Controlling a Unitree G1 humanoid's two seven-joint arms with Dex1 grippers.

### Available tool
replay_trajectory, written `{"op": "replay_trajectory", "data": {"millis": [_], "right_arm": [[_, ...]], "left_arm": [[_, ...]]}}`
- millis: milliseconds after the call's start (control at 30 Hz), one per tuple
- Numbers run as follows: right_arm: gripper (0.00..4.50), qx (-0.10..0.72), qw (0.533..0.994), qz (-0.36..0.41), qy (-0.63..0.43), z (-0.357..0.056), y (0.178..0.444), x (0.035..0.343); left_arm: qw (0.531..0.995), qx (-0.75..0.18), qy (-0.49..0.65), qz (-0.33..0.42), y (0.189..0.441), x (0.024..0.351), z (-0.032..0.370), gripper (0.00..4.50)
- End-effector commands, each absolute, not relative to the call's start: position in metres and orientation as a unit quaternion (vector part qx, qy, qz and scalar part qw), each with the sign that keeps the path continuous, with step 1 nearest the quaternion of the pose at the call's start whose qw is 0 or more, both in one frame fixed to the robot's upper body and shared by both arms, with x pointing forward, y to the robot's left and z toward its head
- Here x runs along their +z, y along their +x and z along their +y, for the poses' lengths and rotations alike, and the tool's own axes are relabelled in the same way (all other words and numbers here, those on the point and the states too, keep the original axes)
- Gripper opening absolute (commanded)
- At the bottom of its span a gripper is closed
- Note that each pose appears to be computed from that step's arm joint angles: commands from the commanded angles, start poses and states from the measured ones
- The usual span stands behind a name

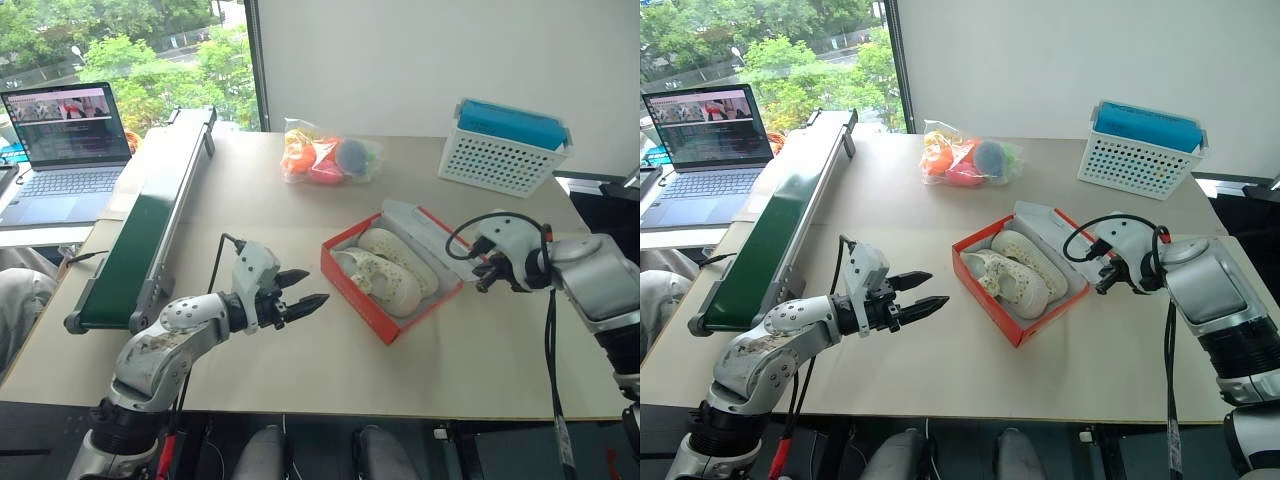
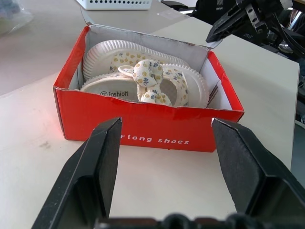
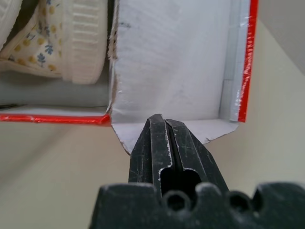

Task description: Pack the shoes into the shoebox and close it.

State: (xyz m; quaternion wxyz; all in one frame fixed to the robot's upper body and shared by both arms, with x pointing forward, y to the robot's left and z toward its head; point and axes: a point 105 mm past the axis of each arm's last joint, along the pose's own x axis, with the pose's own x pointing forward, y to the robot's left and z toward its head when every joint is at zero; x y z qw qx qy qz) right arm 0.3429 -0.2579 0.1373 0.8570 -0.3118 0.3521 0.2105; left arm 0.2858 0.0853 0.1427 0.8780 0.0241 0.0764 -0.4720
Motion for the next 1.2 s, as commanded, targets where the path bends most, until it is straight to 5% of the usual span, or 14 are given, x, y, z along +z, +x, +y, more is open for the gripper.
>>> {"op": "replay_trajectory", "data": {"millis": [33,333,800,1000,1200], "right_arm": [[0.03,0.237,0.837,0.354,-0.344,-0.251,0.333,0.136],[0.03,0.305,0.814,0.372,-0.326,-0.219,0.309,0.111],[0.03,0.315,0.842,0.367,-0.237,-0.187,0.300,0.107],[0.03,0.290,0.884,0.360,-0.067,-0.213,0.295,0.139],[0.03,0.292,0.881,0.364,0.074,-0.210,0.280,0.136]], "left_arm": [[0.875,-0.480,0.030,0.050,0.284,0.157,0.082,3.19],[0.876,-0.478,0.032,0.050,0.284,0.159,0.085,3.19],[0.879,-0.472,0.034,0.048,0.285,0.161,0.087,3.19],[0.878,-0.475,0.038,0.048,0.282,0.160,0.088,3.19],[0.877,-0.474,0.058,0.039,0.278,0.168,0.097,3.19]]}}
